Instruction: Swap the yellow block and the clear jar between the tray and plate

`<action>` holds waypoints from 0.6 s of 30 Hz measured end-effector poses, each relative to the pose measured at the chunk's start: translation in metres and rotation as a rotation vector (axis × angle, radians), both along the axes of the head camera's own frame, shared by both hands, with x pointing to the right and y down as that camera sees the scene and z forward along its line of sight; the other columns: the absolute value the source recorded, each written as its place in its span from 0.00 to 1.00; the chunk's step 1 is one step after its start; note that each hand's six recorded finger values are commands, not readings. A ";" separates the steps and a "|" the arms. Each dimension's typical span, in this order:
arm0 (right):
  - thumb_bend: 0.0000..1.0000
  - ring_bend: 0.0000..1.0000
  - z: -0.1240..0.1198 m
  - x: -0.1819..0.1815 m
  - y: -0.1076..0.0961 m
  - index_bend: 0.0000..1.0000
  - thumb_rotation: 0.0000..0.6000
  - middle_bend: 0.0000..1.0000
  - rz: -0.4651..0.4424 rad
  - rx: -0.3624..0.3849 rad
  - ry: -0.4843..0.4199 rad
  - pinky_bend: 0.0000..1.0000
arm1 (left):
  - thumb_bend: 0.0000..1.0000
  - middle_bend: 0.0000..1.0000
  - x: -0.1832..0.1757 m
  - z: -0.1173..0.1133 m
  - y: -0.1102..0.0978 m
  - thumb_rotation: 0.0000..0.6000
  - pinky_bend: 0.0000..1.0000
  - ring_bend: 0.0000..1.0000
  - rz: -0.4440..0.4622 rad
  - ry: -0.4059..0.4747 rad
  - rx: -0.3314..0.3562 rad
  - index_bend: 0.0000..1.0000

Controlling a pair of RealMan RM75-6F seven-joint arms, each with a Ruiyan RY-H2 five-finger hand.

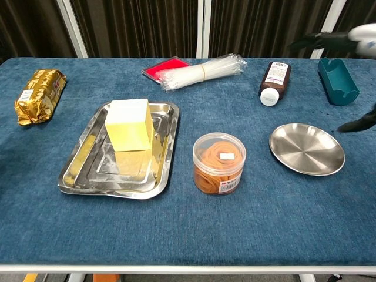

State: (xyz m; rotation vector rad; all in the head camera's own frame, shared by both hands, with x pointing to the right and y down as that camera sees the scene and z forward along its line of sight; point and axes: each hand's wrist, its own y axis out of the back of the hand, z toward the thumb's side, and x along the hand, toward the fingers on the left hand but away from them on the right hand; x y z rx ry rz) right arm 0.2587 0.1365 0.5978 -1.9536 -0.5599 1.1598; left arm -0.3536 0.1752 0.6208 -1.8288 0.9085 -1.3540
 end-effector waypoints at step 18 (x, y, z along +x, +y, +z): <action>0.00 0.00 0.062 -0.107 0.042 0.00 1.00 0.05 -0.210 -0.134 0.029 0.02 | 0.17 0.04 -0.038 -0.003 0.023 1.00 0.17 0.00 -0.064 0.003 -0.007 0.06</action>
